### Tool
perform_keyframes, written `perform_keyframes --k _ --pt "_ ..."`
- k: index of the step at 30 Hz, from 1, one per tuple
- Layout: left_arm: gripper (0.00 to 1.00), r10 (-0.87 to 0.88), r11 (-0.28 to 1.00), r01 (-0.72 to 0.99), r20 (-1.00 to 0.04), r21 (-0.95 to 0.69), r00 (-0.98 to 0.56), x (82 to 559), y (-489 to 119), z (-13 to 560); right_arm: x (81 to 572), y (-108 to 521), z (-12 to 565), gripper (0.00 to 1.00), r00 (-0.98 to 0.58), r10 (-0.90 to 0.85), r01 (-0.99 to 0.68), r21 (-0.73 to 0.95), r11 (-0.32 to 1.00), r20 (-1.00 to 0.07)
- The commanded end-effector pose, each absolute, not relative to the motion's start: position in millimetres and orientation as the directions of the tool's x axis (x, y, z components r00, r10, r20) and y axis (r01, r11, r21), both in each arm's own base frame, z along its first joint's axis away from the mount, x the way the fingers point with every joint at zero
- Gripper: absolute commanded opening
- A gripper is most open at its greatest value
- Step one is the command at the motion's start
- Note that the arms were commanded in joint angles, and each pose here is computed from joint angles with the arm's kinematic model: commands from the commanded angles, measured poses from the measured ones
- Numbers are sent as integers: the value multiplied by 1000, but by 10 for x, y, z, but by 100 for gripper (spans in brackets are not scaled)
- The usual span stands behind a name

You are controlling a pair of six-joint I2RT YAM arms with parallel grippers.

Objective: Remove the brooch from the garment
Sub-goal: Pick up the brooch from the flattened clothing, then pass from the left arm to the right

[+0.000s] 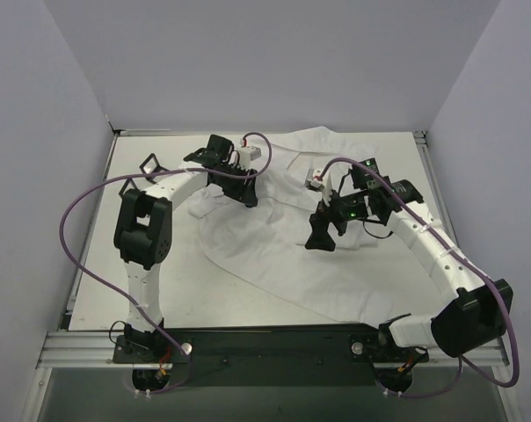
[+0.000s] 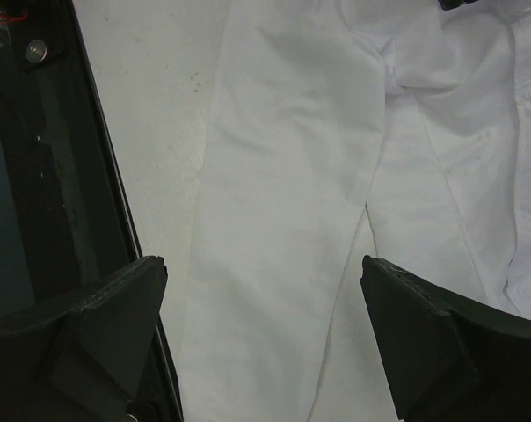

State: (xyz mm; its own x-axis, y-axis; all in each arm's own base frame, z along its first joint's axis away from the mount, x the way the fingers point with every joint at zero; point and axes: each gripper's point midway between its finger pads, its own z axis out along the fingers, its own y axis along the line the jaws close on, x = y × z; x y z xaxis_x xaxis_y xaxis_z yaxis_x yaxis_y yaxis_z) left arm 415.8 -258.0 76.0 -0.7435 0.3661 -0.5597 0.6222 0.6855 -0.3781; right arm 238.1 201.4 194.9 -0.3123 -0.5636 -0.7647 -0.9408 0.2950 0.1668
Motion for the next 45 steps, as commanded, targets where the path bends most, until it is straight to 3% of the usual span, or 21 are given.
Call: perform_keyframes --k 1,5,15,18,23,28,37,40,41,45 --pt "46 304 585 682 -661 -439 -686 4188 -2747 1269 2420 2173 2105 100 -252 -532 -964 164 208 -809" --pt "46 285 513 696 -665 -503 -691 4105 -2799 1368 2520 2233 2037 100 -232 -543 -971 159 180 -807" --pt "46 249 244 723 -679 -646 -691 3865 -2889 1583 3000 2335 1905 99 -25 -587 -990 -62 128 -810" --pt "46 251 163 719 -677 -675 -692 3806 -2928 1673 3094 2424 1889 92 57 -592 -989 -124 74 -804" --pt "46 268 59 690 -655 -721 -707 3662 -2944 1729 3175 2564 1820 79 66 -615 -991 -122 50 -786" --pt "46 289 -32 664 -643 -747 -710 3527 -2930 1794 3167 2682 1807 74 88 -635 -991 -131 21 -767" --pt "46 347 -119 644 -639 -756 -686 3284 -2857 1883 3261 2723 1879 60 156 -656 -981 -194 -15 -739" --pt "46 355 -123 643 -639 -756 -683 3257 -2871 1816 3307 2773 1904 47 166 -652 -979 -201 -21 -740" --pt "46 360 -122 638 -633 -761 -686 3245 -2879 1793 3317 2801 1880 39 170 -650 -980 -198 -31 -740" --pt "46 363 -134 639 -638 -757 -679 3205 -2913 1800 3384 2870 1888 37 184 -653 -977 -212 -37 -735"
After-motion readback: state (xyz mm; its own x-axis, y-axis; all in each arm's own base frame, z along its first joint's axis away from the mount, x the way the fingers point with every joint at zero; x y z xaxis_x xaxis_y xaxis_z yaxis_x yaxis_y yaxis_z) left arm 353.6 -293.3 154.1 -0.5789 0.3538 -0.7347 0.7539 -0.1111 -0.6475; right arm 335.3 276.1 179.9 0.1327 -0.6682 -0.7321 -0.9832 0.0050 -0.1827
